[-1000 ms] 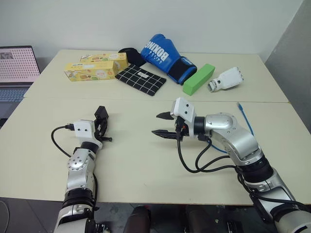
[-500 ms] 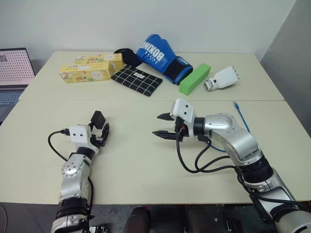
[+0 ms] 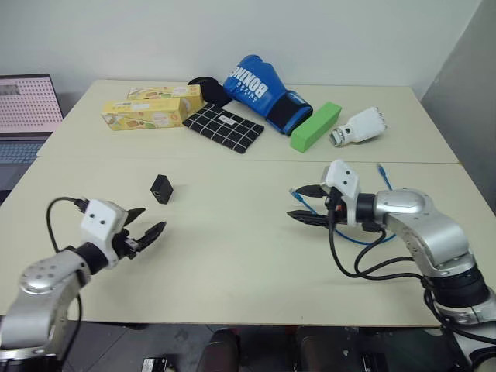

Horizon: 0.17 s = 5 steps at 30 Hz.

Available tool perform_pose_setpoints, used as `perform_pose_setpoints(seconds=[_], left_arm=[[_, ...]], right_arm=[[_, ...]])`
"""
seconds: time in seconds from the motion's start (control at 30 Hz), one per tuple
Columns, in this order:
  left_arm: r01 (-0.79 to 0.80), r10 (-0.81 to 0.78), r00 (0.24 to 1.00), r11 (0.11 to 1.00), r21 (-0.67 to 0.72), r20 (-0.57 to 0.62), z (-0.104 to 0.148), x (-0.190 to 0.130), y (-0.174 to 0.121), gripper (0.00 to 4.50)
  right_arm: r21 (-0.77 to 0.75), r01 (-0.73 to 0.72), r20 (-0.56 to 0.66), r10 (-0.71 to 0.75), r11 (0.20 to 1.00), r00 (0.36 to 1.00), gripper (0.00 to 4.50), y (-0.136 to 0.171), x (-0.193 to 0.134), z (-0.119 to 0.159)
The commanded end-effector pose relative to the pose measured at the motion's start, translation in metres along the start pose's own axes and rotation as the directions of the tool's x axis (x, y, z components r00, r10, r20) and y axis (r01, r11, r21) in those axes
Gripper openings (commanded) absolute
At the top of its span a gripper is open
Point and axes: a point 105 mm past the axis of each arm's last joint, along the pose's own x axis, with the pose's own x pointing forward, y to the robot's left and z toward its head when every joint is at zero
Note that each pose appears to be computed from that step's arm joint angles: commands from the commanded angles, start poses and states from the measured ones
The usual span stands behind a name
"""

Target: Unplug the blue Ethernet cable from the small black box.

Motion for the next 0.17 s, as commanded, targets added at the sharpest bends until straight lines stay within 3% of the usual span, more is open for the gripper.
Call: perform_pose_setpoints(seconds=[0.03, 0.17], left_arm=[[0.061, -0.062, 0.998, 0.998, 0.028, 0.031, 0.028, -0.013, 0.010, 3.22], [0.096, -0.097, 0.995, 0.995, 0.026, 0.040, 0.039, -0.019, 0.017, 3.22]], right_arm=[[-0.024, 0.069, 0.000, -0.069, 0.997, 0.998, 3.06, -0.018, -0.026, 0.004], [-0.029, 0.095, -0.036, -0.096, 0.995, 0.995, 3.06, -0.027, -0.040, -0.001]])
